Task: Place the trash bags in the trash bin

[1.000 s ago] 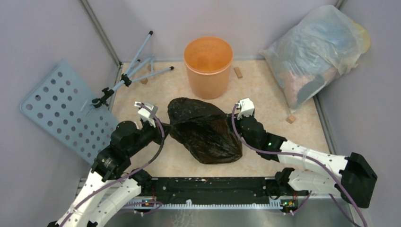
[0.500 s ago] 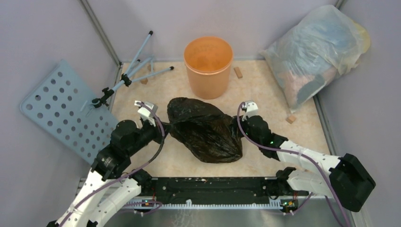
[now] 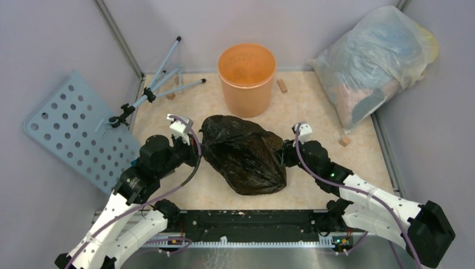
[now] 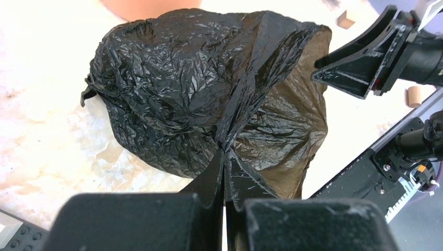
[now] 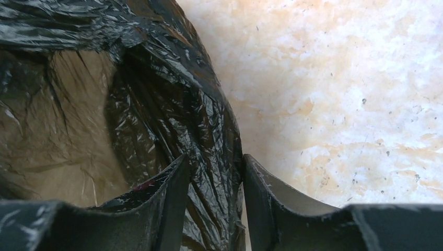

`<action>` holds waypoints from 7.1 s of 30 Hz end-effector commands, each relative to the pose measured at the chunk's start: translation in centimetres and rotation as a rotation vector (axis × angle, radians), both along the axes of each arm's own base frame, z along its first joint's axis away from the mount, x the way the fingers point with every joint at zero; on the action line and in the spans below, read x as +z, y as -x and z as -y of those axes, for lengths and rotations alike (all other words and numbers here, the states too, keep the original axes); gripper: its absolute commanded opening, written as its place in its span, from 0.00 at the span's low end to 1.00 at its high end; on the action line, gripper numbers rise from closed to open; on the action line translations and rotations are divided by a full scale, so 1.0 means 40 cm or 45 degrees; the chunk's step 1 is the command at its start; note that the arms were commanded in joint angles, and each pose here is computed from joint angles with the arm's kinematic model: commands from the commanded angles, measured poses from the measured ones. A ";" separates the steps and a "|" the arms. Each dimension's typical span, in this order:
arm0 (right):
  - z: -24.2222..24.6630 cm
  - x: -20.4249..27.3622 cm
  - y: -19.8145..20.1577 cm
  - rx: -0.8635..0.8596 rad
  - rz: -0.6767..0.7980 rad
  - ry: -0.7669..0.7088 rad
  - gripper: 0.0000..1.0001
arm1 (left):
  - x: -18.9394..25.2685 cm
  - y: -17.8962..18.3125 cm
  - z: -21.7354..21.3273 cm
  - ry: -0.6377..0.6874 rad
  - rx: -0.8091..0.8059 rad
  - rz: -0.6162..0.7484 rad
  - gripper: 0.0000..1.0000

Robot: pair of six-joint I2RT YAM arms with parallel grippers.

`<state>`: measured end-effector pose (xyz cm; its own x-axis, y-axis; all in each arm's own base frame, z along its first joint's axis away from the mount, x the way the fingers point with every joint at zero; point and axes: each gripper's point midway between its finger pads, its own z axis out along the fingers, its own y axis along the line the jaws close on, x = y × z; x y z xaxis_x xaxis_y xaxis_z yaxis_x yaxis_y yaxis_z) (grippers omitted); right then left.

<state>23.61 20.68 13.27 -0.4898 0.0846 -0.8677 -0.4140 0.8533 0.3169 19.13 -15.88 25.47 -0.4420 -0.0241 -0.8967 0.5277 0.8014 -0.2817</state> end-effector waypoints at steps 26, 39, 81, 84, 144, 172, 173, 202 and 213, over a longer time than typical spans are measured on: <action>-0.006 -0.054 -0.007 -0.019 -0.067 0.007 0.00 | 0.082 -0.010 -0.008 0.047 0.030 0.099 0.00; -0.086 0.286 -0.021 0.089 -0.103 -0.084 0.00 | 0.176 -0.079 0.087 0.076 -0.082 0.038 0.00; -0.010 1.116 0.109 0.291 0.867 -0.539 0.00 | 0.851 0.130 0.056 0.487 -0.364 0.735 0.00; 0.004 1.287 0.172 0.373 1.061 -0.674 0.00 | 1.029 0.246 0.018 0.649 -0.473 1.113 0.00; -0.065 0.730 0.359 1.065 0.382 -0.241 0.00 | 0.359 0.214 0.140 0.278 -0.738 -0.011 0.00; -0.037 1.065 -0.213 -0.035 0.778 0.114 0.00 | 0.635 -0.301 0.135 0.126 0.094 0.385 0.00; -0.031 0.975 -0.256 -0.082 0.648 0.217 0.00 | 0.531 -0.319 0.149 0.052 0.078 0.260 0.00; -0.046 0.385 0.105 0.502 -0.013 -0.002 0.00 | 0.073 0.151 0.143 0.163 -0.556 -0.419 0.00; -0.127 0.427 0.021 0.574 0.061 -0.011 0.00 | 0.139 0.008 0.180 0.159 -0.447 -0.203 0.00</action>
